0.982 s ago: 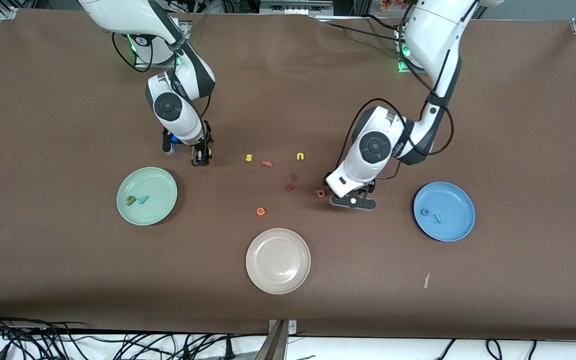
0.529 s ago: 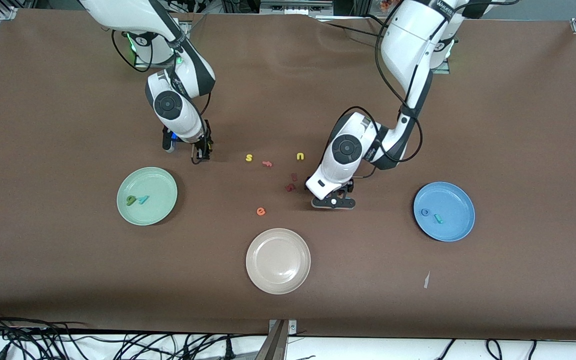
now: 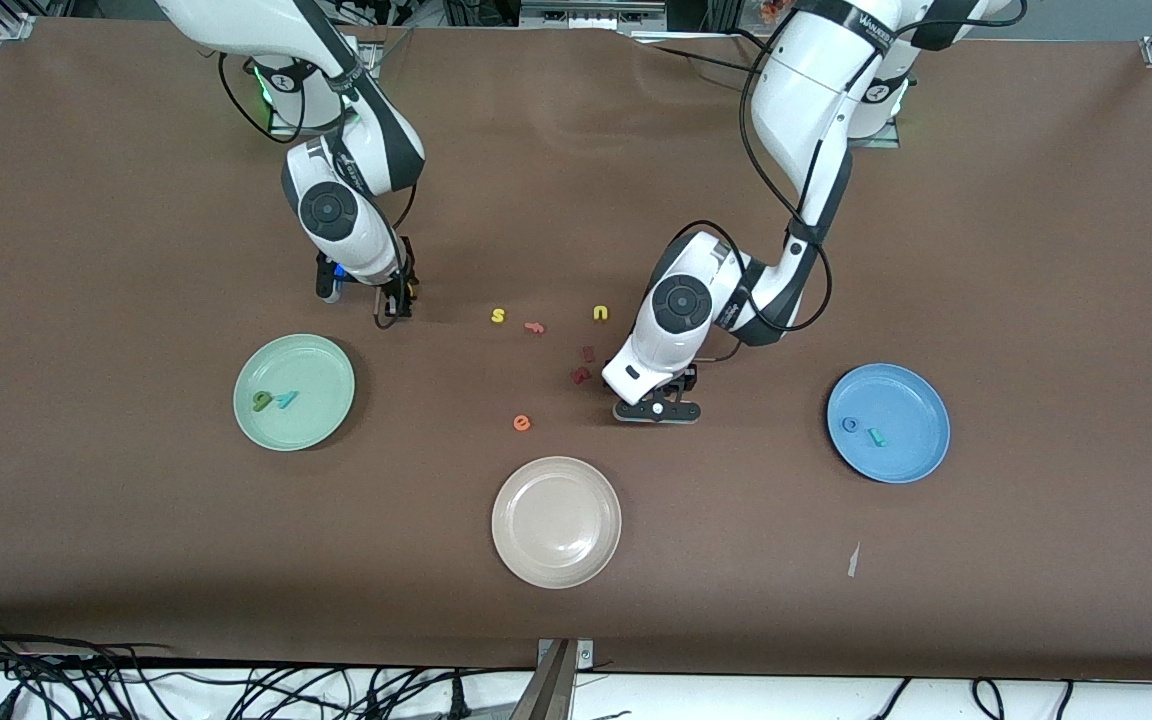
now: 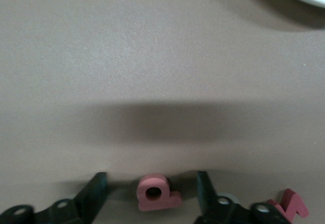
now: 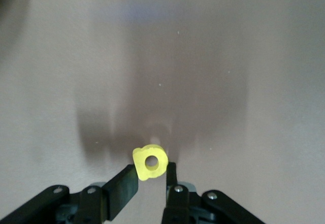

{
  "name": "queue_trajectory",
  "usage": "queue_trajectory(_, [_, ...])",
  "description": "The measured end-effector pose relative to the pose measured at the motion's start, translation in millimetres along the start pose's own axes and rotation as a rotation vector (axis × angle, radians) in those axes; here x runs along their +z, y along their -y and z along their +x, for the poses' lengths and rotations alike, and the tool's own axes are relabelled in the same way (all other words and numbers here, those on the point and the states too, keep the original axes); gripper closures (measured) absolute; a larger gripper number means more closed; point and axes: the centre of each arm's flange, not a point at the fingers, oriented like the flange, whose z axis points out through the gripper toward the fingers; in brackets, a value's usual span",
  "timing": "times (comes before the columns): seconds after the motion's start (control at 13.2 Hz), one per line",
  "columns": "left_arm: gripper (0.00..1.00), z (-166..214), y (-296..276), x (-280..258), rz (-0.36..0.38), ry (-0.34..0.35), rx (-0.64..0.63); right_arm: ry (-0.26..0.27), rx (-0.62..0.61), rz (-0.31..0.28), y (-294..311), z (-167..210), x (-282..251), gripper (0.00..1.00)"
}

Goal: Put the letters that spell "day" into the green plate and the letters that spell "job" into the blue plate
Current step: 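Drop the d on the green plate while the left gripper grasps the pink letter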

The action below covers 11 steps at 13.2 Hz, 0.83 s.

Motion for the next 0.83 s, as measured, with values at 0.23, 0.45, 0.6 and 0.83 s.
queue_trajectory(0.23, [0.44, 1, -2, -2, -0.003, -0.005, 0.003, -0.06, -0.022, 0.035, 22, 32, -32, 0.71])
queue_trajectory(0.45, [0.51, -1, -6, -3, -0.004, -0.006, 0.008, -0.083, -0.065, 0.085, 59, 101, -60, 0.71])
queue_trajectory(0.6, [0.55, -3, -9, -3, -0.005, -0.007, 0.013, -0.085, -0.108, 0.107, 78, 145, -72, 0.71])
queue_trajectory(0.83, [0.59, -4, -12, -4, -0.005, -0.007, 0.017, -0.081, -0.137, 0.165, 91, 169, -70, 0.71])
